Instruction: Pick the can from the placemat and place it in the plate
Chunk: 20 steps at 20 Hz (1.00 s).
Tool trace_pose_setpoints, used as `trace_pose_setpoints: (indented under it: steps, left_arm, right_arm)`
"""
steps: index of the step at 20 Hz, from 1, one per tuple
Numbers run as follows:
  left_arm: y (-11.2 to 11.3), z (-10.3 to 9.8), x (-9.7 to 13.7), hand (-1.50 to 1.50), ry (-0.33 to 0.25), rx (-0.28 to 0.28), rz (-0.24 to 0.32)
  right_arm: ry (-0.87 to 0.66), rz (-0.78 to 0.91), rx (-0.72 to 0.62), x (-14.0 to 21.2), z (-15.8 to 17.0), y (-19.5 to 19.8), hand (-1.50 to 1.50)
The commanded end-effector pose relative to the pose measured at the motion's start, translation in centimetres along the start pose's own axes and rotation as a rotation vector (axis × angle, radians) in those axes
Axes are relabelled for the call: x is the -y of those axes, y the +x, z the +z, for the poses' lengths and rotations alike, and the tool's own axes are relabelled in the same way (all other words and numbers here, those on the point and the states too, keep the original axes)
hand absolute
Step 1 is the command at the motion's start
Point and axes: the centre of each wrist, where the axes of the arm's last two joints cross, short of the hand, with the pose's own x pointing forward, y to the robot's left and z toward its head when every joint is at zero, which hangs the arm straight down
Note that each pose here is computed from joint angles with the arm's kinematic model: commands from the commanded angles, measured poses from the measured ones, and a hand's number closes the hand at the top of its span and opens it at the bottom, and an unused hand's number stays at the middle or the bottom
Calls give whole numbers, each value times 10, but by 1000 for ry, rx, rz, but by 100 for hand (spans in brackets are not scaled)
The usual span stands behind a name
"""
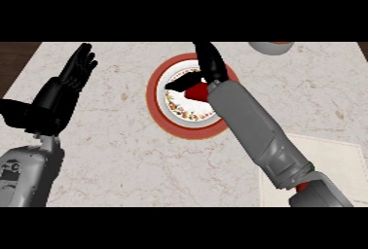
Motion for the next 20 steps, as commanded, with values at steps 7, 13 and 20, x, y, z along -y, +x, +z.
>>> trace_pose_setpoints:
  steps: [7,13,20]
  left_arm:
    - [-6,11,-24,0,61,-28,-12]
    - [5,15,-5,0,63,-26,-6]
    - [-8,19,-34,0,80,-43,-17]
  right_arm:
    - [-96,-268,-29,31,-8,-17,-150]
    - [-147,-319,-11,101,-8,-57,-150]
    - [-109,-290,28,141,25,-113,-150]
